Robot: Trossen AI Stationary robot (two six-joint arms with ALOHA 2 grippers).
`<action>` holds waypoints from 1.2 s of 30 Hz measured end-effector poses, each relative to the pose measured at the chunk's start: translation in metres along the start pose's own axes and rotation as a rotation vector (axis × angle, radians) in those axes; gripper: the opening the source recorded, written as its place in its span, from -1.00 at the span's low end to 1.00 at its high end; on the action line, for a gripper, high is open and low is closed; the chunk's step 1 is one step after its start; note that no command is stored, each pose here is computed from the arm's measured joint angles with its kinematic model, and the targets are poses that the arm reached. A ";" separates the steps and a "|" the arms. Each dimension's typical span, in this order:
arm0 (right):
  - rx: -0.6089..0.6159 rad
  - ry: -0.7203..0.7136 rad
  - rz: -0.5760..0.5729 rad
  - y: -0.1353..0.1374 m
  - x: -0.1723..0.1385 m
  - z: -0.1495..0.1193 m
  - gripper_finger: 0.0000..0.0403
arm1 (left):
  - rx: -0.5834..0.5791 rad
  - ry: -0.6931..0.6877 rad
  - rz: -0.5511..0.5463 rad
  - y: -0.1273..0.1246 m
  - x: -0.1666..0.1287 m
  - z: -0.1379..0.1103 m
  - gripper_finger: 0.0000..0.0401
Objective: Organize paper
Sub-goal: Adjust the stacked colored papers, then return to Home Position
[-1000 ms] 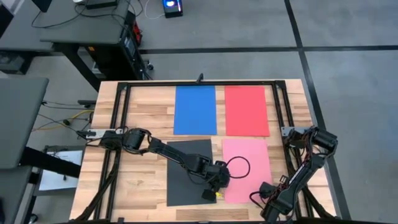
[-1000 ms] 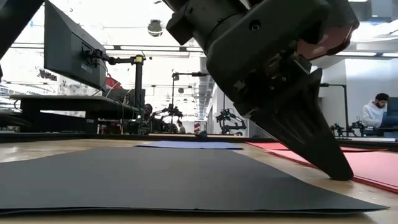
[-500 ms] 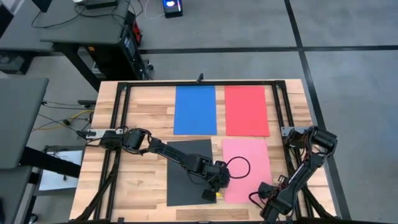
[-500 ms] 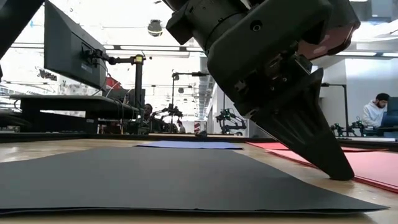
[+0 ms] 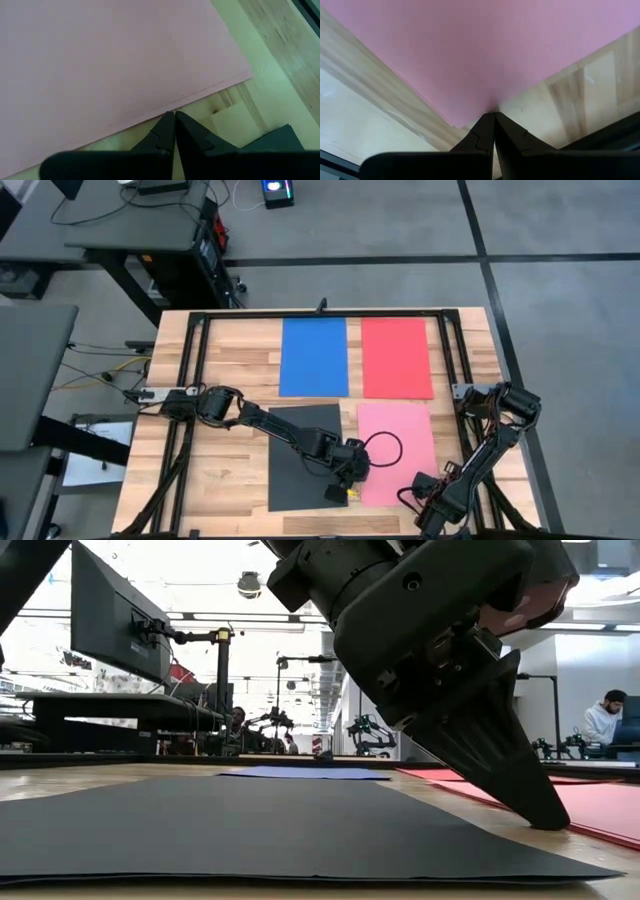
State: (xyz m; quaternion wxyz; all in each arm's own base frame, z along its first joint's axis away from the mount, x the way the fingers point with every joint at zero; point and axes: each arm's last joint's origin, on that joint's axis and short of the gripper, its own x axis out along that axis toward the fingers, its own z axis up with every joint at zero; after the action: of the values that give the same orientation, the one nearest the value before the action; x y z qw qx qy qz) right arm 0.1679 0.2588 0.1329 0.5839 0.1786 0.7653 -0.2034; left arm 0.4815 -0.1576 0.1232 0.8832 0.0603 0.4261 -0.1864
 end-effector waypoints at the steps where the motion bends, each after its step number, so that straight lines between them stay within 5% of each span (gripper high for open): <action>1: 0.000 0.000 0.002 0.000 0.000 0.001 -1.00 | 0.000 0.000 0.000 0.000 0.000 0.000 -1.00; 22: -0.012 0.051 -0.014 0.003 -0.004 -0.009 -1.00 | 0.004 0.024 -0.001 0.002 -0.002 -0.002 -1.00; 36: -0.007 0.059 -0.043 0.002 -0.035 -0.025 -1.00 | 0.009 0.113 0.006 0.002 -0.033 0.003 -1.00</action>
State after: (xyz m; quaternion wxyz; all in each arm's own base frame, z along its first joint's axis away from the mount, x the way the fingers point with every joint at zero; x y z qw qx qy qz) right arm 0.1571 0.2723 0.1725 0.5570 0.1660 0.7866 -0.2082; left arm 0.4653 -0.1473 0.1507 0.8580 0.0759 0.4743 -0.1819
